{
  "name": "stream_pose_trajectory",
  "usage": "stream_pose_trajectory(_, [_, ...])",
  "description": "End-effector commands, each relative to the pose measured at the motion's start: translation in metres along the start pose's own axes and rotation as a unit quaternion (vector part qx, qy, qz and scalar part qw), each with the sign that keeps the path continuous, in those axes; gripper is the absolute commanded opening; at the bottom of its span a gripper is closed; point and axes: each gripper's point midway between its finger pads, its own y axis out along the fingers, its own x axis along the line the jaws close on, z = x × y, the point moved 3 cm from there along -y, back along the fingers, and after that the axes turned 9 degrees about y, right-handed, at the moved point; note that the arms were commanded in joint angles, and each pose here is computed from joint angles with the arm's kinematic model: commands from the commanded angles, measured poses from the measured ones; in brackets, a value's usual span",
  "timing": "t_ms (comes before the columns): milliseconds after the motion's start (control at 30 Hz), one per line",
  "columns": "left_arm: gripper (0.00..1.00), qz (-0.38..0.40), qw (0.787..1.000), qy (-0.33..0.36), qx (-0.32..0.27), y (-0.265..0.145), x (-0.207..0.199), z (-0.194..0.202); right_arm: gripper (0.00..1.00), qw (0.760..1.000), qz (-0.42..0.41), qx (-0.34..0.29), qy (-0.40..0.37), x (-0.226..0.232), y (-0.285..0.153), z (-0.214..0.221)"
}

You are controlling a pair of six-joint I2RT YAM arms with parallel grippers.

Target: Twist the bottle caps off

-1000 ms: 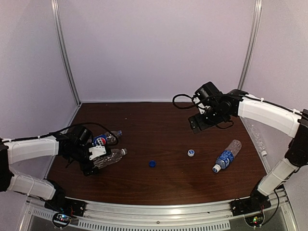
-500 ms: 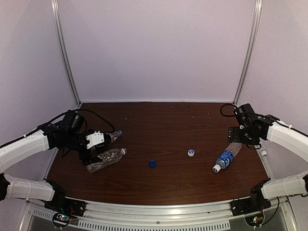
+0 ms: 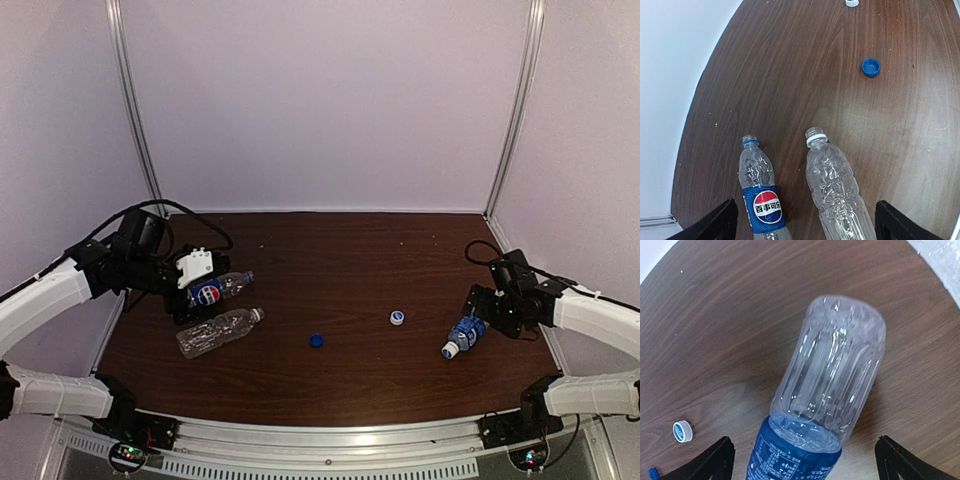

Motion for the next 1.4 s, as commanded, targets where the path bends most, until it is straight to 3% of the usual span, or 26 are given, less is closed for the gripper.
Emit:
stream_pose_trajectory(0, [0.97, 0.001, 1.000, 0.006, -0.017, 0.001, -0.001, -0.005, 1.00, 0.998, -0.035, 0.051, 0.028, 0.004, 0.020, 0.025])
stream_pose_trajectory(200, [0.97, -0.011, 1.000, 0.005, -0.019, -0.003, 0.006, -0.010, 0.97, 0.998, -0.023, 0.053, 0.004, 0.011, 0.027, 0.025])
stream_pose_trajectory(433, [0.97, -0.012, 1.000, 0.006, -0.025, -0.006, 0.007, -0.012, 0.74, 0.998, -0.036, 0.057, -0.005, 0.008, 0.030, 0.032])
stream_pose_trajectory(533, [0.97, -0.023, 0.999, 0.012, -0.035, -0.012, 0.014, -0.020, 0.62, 0.996, -0.077, 0.051, -0.018, 0.024, 0.018, 0.024])
stream_pose_trajectory(700, [0.97, -0.046, 0.997, 0.033, -0.054, -0.026, 0.030, -0.037, 0.57, 0.991, -0.117, 0.040, -0.058, 0.049, -0.005, 0.006])
stream_pose_trajectory(800, [0.97, -0.060, 0.995, 0.062, -0.059, -0.033, 0.039, -0.049, 0.56, 0.979, -0.171, 0.060, -0.095, 0.079, -0.024, -0.001])
stream_pose_trajectory(933, [0.97, -0.094, 0.982, 0.164, -0.030, -0.036, 0.055, -0.079, 0.54, 0.941, -0.294, 0.097, -0.137, 0.141, -0.072, -0.014])
stream_pose_trajectory(1067, [0.97, -0.158, 0.946, 0.283, -0.019, -0.039, 0.069, -0.131, 0.53, 0.898, -0.379, 0.130, -0.181, 0.200, -0.114, -0.009])
stream_pose_trajectory(1200, [0.98, -0.224, 0.894, 0.388, -0.013, -0.029, 0.060, -0.177, 0.53, 0.851, -0.445, 0.186, -0.208, 0.253, -0.148, 0.018])
stream_pose_trajectory(1300, [0.97, -0.301, 0.826, 0.476, -0.005, -0.026, 0.051, -0.201, 0.52, 0.831, -0.453, 0.223, -0.233, 0.281, -0.161, 0.038])
stream_pose_trajectory(1367, [0.98, -0.383, 0.770, 0.510, -0.024, -0.043, 0.051, -0.224, 0.52, 0.817, -0.460, 0.233, -0.259, 0.299, -0.176, 0.048])
